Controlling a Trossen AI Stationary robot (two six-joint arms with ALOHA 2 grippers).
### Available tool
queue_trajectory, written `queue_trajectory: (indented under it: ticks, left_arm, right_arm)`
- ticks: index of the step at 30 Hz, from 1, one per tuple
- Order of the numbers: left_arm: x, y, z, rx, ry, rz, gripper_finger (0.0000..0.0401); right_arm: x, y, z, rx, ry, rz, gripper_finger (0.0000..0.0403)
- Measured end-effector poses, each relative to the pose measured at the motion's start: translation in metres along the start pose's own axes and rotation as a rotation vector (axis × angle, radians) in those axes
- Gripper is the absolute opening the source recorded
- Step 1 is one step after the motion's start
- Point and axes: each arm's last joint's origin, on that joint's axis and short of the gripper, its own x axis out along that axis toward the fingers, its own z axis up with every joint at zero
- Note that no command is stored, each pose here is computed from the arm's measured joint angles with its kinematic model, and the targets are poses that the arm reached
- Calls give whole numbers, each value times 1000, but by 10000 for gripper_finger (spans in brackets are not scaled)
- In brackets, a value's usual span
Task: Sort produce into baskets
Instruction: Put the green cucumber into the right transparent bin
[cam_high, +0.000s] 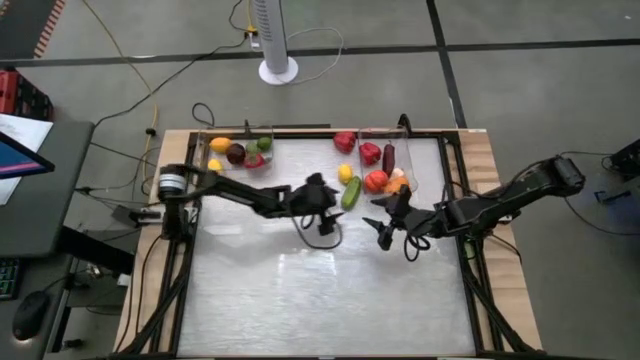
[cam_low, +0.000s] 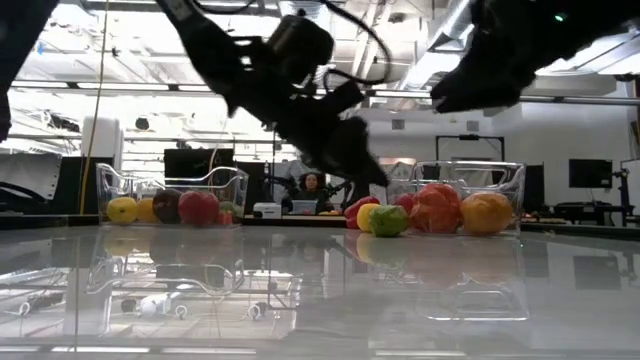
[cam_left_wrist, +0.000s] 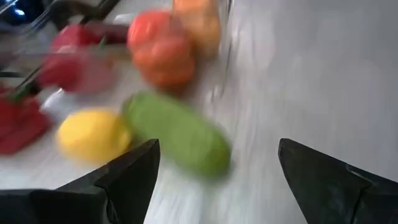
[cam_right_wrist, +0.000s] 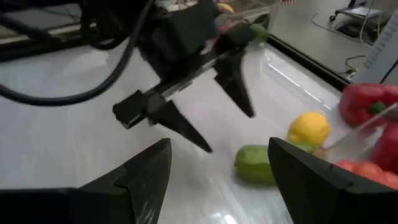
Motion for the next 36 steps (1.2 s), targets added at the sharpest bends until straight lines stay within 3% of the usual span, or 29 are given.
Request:
queue_trajectory:
  ticks: [3, 7, 16, 23, 26, 31, 36]
  left_arm:
    - [15, 2, 7, -68, -40, -59, 316]
    - [37, 0, 9, -122, -78, -59, 316]
    - [73, -4, -4, 16, 25, 151, 315]
    - [67, -19, -7, 129, 74, 296, 269]
    - [60, -28, -2, 144, 72, 293, 252]
    - [45, -36, 12, 99, 22, 262, 248]
    - [46, -24, 8, -19, 29, 261, 248]
  right_arm:
    - [-2, 0, -8, -2, -17, 5, 294]
    - [-2, 0, -16, -2, -34, 14, 294]
    - [-5, 3, -22, -23, -43, -5, 294]
    - [-7, 5, -20, -27, -67, 4, 294]
    - [-7, 5, -21, -29, -67, 6, 294]
    - [-10, 8, -22, -38, -68, 17, 294]
    - [-12, 11, -23, -57, -69, 31, 294]
